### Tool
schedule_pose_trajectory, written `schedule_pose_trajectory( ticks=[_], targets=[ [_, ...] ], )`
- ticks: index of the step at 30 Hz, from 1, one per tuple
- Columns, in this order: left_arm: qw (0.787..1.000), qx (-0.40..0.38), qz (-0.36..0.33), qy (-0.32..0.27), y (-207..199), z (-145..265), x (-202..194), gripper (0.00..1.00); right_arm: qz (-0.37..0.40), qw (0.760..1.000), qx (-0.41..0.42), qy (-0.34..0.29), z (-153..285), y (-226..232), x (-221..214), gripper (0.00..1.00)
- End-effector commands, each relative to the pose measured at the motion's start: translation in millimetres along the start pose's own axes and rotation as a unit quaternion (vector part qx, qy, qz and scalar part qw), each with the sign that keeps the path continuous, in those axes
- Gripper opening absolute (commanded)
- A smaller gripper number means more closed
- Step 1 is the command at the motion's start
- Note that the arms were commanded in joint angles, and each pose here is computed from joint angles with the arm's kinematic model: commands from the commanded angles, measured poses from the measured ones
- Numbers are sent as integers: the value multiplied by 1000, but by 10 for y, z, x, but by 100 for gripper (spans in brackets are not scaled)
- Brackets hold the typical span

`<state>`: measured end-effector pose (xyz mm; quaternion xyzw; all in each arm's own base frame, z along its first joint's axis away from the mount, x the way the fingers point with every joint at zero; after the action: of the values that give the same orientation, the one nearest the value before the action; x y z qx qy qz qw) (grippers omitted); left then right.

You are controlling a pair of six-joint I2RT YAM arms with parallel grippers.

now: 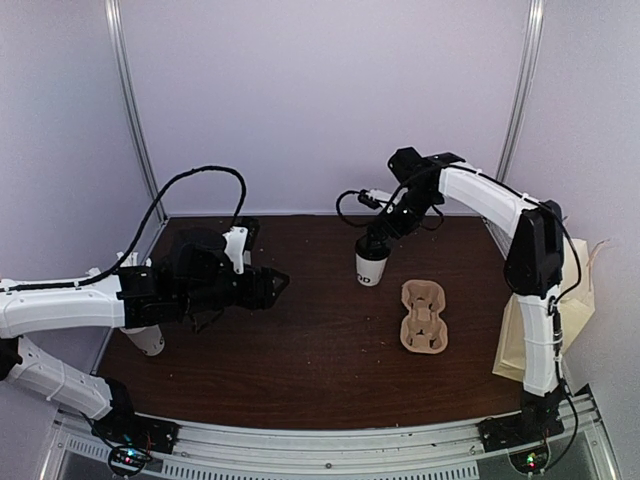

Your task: Pack the takeout coffee

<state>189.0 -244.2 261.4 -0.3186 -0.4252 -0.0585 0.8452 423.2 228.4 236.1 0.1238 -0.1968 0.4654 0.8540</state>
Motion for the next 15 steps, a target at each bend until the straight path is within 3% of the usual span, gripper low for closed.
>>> schedule_pose_trajectory(
  ticks=[1, 9, 15],
  targets=[
    [1000, -11, -4, -5, -43, -15, 52, 70, 14, 997, -57, -42, 801, 164, 5, 100],
    [998, -35, -42, 34, -131, -144, 12, 68, 65, 987, -123, -83, 1704, 574, -500, 99],
    [990, -78, -65, 101, -362, -442, -106, 65, 83, 986, -121, -84, 1905, 859, -1024, 95]
  ],
)
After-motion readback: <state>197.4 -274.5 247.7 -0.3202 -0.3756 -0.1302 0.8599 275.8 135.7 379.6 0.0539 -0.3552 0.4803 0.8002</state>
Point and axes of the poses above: each gripper's point midway between its finger pads, its own z axis back along the fingers, its own y axis along the line the jaws close on, x = y × z, the point moved 10 cm from there along z, back along the fingers, and after that the axes turned 12 degrees about z, right-handed, at the moved point
